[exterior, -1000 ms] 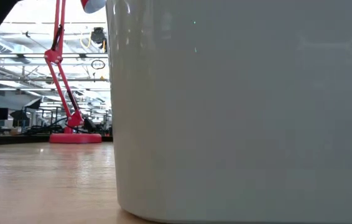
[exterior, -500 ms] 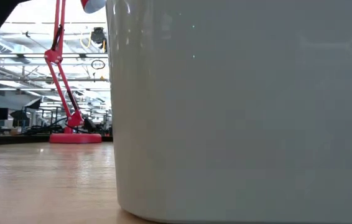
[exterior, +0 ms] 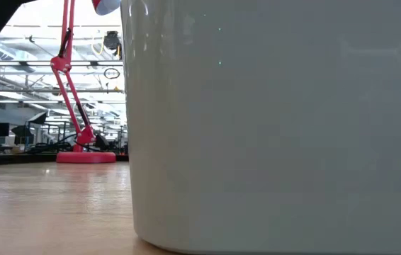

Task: Pick & Place USB Port
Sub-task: Put the white charger cable into the gray bin

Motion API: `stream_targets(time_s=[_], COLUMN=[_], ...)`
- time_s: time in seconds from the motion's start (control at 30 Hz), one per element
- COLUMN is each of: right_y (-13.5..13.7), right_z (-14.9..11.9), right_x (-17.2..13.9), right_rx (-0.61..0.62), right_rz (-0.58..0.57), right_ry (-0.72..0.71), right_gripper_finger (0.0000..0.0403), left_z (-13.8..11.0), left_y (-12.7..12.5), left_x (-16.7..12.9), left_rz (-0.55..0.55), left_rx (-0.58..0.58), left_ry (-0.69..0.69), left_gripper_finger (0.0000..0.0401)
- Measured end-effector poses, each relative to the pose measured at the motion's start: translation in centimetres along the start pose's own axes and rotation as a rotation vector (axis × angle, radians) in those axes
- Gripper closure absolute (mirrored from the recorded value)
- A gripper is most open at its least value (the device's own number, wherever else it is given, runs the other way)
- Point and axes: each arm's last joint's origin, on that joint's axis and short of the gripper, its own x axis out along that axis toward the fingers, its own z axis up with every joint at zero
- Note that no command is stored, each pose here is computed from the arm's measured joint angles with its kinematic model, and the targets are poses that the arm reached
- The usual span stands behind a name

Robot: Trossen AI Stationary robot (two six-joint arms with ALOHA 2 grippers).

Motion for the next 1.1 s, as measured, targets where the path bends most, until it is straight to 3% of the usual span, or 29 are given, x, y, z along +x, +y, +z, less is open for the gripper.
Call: stream_targets(time_s=[1.1], right_y=[-0.01], right_z=[0.01], right_x=[0.00], right_rx=[0.000], right_rz=[-0.004], right_ry=[-0.003], right_gripper_finger=[0.0232], left_z=[0.28], left_y=[0.42], left_x=[0.15], left_rz=[0.018], left_rx=[0.013], left_ry=[-0.021], left_gripper_finger=[0.0313])
